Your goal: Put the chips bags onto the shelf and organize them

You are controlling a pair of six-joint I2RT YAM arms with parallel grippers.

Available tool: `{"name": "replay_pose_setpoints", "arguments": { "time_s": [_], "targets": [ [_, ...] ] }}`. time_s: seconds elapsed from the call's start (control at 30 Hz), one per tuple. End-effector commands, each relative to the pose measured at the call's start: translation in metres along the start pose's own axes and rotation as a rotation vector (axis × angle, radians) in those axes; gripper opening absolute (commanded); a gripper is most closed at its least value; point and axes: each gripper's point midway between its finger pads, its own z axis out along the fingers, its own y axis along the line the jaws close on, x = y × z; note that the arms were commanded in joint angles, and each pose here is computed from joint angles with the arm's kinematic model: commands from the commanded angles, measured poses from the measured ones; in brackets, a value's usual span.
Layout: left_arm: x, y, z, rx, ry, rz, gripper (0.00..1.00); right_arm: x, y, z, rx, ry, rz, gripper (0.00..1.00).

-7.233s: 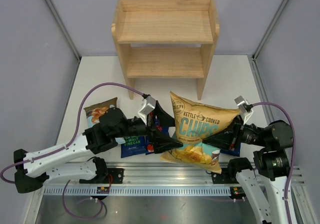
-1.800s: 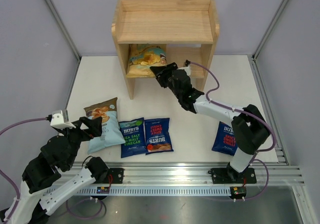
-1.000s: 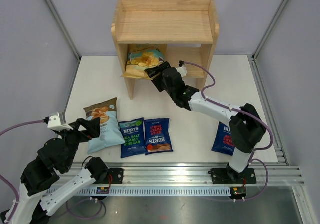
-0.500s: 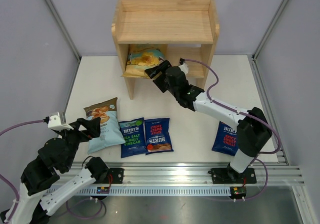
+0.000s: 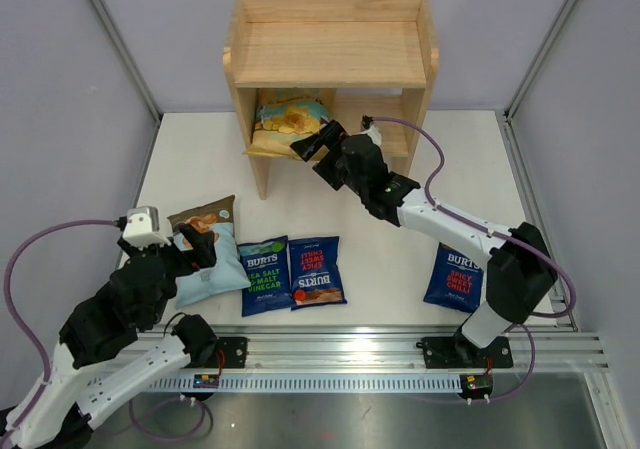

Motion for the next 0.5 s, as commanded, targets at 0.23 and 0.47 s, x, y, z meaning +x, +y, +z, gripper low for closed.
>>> {"name": "replay_pose_setpoints", "arguments": {
  "time_s": [0.23, 0.47],
  "targets": [
    [0.006, 0.002, 0.028, -0.209, 0.091, 0.106, 0.99, -0.02, 0.031, -0.049, -0.134, 0.051, -0.133, 0.99],
    [0.025, -0.014, 0.039, -0.188, 0.22, 0.144, 0.99, 0.008, 0.029, -0.094, -0.243, 0.222, -0.3, 1.0]
  ]
}}
